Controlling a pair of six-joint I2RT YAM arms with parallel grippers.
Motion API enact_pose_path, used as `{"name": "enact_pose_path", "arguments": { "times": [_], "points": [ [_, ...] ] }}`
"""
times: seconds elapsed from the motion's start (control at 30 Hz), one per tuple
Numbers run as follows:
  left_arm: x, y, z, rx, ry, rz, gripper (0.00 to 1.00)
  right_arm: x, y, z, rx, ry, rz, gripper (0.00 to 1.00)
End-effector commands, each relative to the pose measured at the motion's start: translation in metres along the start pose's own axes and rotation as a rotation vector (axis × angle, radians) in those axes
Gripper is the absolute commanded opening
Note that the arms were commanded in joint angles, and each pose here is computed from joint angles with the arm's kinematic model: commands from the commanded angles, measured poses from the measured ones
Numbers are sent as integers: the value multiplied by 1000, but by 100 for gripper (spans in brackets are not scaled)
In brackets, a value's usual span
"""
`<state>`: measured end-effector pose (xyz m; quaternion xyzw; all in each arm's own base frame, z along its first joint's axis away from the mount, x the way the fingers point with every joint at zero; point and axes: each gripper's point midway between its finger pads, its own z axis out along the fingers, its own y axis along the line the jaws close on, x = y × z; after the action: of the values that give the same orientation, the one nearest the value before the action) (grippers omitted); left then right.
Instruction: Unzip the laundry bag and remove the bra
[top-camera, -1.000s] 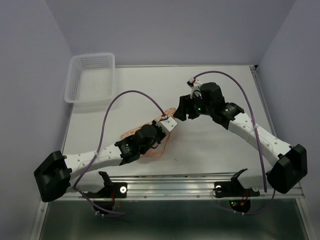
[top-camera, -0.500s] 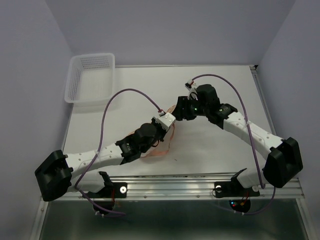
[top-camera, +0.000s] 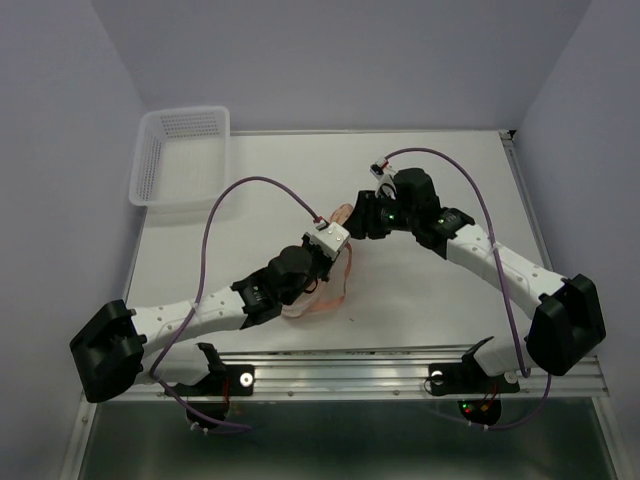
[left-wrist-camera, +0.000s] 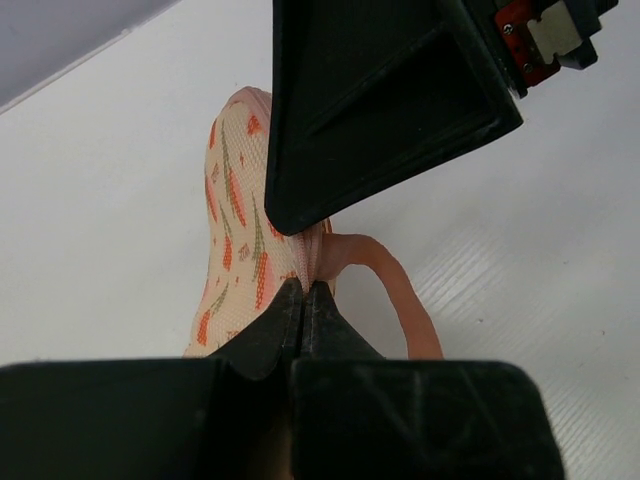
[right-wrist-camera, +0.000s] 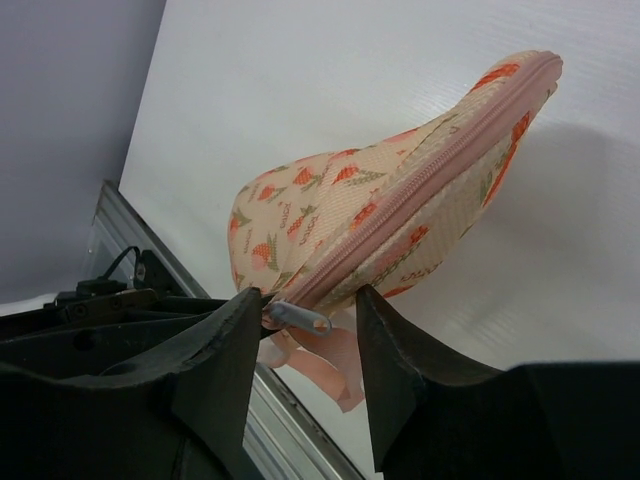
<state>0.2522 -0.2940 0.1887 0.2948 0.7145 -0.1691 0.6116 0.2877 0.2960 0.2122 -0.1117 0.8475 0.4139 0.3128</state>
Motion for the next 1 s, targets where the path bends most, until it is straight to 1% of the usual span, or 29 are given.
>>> {"name": "enact_pose_path", "arguments": {
  "times": [0.0, 0.03, 0.1, 0.23, 0.37, 0.43, 0.5, 0.57, 0.73, 0.97],
  "points": [
    [-31, 4, 2, -22, -101, -58, 0, -8, 11, -4, -54, -32, -17, 42],
    [-31, 4, 2, -22, -100, -58, 0, -8, 11, -3, -52, -30, -16, 42],
    [-30, 4, 3, -22, -98, -60, 0, -8, 11, -4, -53, -34, -18, 37],
    [-28, 3, 4, -17, -92, -58, 0, -8, 10, -6, -46, -41, -28, 23],
    [-27, 3, 4, -17, -91, -58, 0, -9, 9, -8, -38, -51, -34, 15],
    [-24, 3, 3, -15, -85, -55, 0, -10, 9, -10, -35, -58, -37, 14],
    [-20, 3, 3, -18, -76, -52, 0, -9, 8, -10, -30, -58, -39, 14],
    [-18, 4, 3, -19, -73, -56, 0, -10, 8, -12, -26, -65, -43, 20],
    [-18, 3, 3, -14, -72, -57, 0, -10, 8, -14, -21, -68, -45, 28],
    [-19, 3, 5, -14, -72, -51, 0, -13, 12, -16, -28, -74, -46, 32]
  ]
}}
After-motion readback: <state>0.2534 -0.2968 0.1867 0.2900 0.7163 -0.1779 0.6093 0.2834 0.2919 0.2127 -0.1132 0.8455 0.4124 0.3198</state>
